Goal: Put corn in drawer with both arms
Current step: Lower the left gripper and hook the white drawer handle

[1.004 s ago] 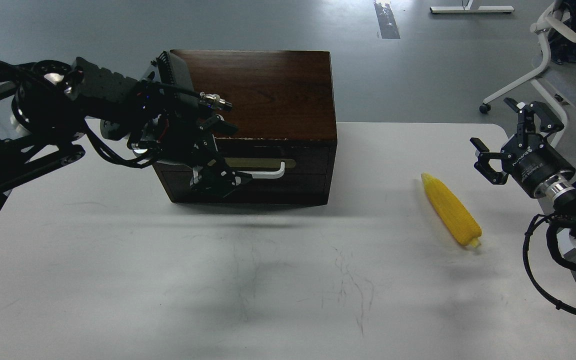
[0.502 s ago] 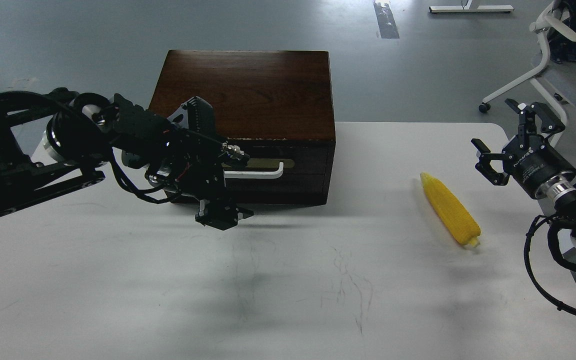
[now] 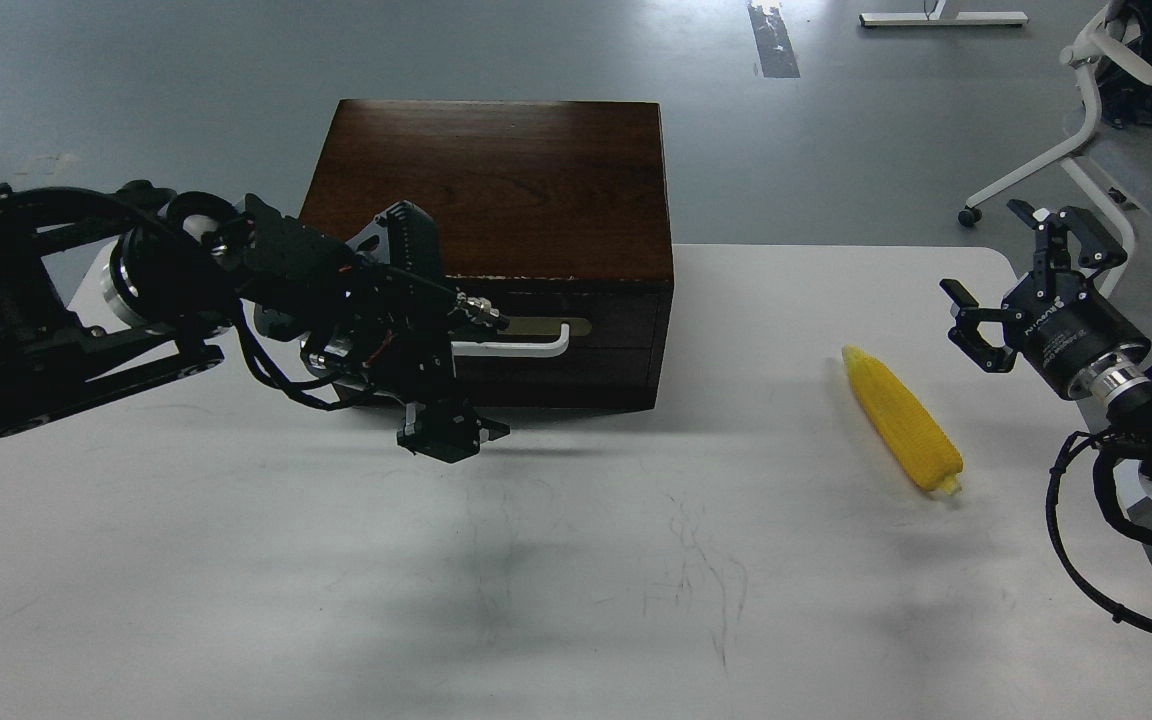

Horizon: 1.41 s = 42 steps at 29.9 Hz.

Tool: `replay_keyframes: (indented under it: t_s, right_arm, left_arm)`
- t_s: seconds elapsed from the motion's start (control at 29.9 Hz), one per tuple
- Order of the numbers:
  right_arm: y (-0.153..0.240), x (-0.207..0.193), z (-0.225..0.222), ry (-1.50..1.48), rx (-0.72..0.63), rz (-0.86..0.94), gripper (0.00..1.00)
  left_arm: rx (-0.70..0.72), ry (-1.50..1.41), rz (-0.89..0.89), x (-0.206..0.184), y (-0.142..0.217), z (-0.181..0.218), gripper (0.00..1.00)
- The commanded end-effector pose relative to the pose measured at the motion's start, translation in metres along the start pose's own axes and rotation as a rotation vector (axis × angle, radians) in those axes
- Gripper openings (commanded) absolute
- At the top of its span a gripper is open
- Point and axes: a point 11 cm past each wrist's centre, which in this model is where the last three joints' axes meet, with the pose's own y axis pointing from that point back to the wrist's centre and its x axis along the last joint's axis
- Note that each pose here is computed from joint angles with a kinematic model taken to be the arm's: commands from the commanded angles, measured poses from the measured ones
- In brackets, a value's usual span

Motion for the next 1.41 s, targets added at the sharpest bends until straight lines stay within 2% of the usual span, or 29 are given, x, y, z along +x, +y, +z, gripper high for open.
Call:
replay_keyframes:
  t_s: [0.0,0.64,1.37]
  right_arm:
    - [0.000,0.001,-0.001,0.002,0.001,0.001,1.00]
    - [0.001,0.001,0.000,0.002,-0.002,0.002,1.00]
    - [0.000,0.001,-0.001,0.003,0.001,0.003,1.00]
  left_arm:
    - [0.006,0.008,-0.004,-0.001,-0.003,-0.004,0.98]
    - [0.033,0.043,-0.044,-0.014,-0.008,-0.016,0.98]
    - [0.014,0.052,-0.081,-0.027,-0.015,-0.011,0.98]
